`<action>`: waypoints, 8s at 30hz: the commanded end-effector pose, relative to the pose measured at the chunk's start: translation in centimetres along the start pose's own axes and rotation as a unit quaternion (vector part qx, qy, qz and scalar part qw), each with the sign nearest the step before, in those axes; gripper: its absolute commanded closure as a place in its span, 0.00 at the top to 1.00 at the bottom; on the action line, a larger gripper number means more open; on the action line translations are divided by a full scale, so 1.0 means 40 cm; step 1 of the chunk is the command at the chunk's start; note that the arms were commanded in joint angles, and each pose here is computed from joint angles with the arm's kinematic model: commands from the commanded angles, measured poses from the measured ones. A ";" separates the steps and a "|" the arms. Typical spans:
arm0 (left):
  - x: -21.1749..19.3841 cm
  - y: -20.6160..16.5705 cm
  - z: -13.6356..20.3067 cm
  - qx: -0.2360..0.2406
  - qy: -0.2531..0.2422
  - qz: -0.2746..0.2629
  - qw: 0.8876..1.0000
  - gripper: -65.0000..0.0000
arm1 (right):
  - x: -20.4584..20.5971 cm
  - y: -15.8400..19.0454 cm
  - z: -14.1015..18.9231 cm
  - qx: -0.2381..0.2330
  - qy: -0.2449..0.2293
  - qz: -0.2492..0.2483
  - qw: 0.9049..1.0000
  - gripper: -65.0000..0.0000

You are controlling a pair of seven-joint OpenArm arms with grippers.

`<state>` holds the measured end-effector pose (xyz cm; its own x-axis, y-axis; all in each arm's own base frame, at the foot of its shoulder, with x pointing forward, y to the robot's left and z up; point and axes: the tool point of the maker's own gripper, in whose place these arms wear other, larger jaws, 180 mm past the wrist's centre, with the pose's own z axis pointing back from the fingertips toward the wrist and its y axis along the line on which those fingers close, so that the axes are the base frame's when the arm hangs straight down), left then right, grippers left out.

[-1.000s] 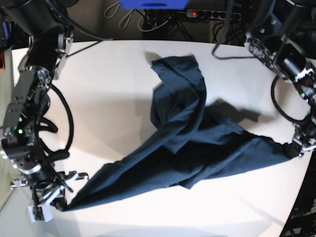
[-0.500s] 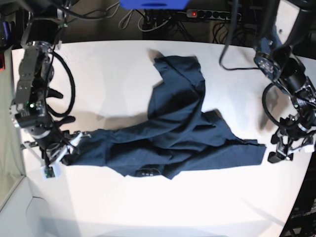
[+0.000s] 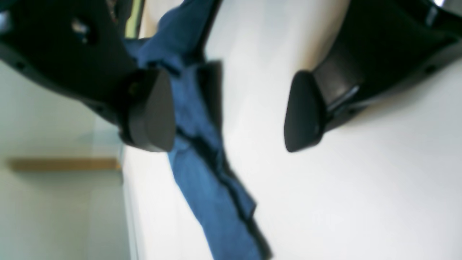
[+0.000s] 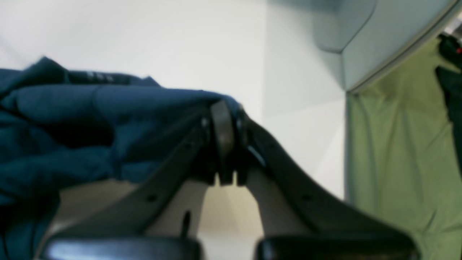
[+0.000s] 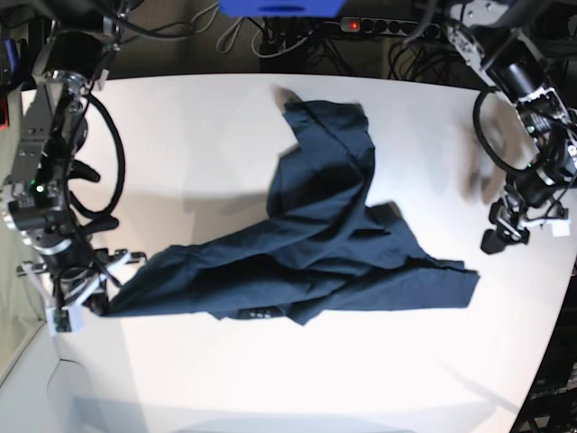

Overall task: Layout the t-shirt on the table in an organized manner, then fold the t-shirt properly
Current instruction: 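Release and regrasp the shirt at new edges with both grippers, then lift the shirt with both grippers and swing it up off the table, then lay the shirt flat on the table and open both grippers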

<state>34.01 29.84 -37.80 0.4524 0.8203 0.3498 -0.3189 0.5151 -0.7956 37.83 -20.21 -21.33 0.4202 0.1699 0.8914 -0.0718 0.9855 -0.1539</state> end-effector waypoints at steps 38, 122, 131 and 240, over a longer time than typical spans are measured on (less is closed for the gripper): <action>-0.039 0.027 0.170 0.019 0.005 -0.062 0.998 0.71 | 0.321 0.867 0.116 0.379 -0.125 0.256 0.880 0.41; 0.111 -0.142 0.005 -0.044 -0.064 -0.080 0.994 0.00 | -0.579 0.647 0.217 0.359 0.263 0.057 0.894 0.24; 0.213 -0.155 0.057 -0.047 -0.103 -0.091 0.989 0.00 | -0.580 0.511 0.156 0.293 0.270 0.051 0.916 0.00; 0.094 0.002 0.201 -0.023 0.018 -0.049 0.998 0.65 | -0.456 -0.039 0.227 0.052 0.211 0.129 0.967 0.41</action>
<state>27.42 34.61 -35.11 0.5461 0.7524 0.3682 -0.2941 0.5838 -0.7567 21.30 -25.13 -34.48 0.7390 0.4071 0.5368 -0.3019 0.9124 -0.2764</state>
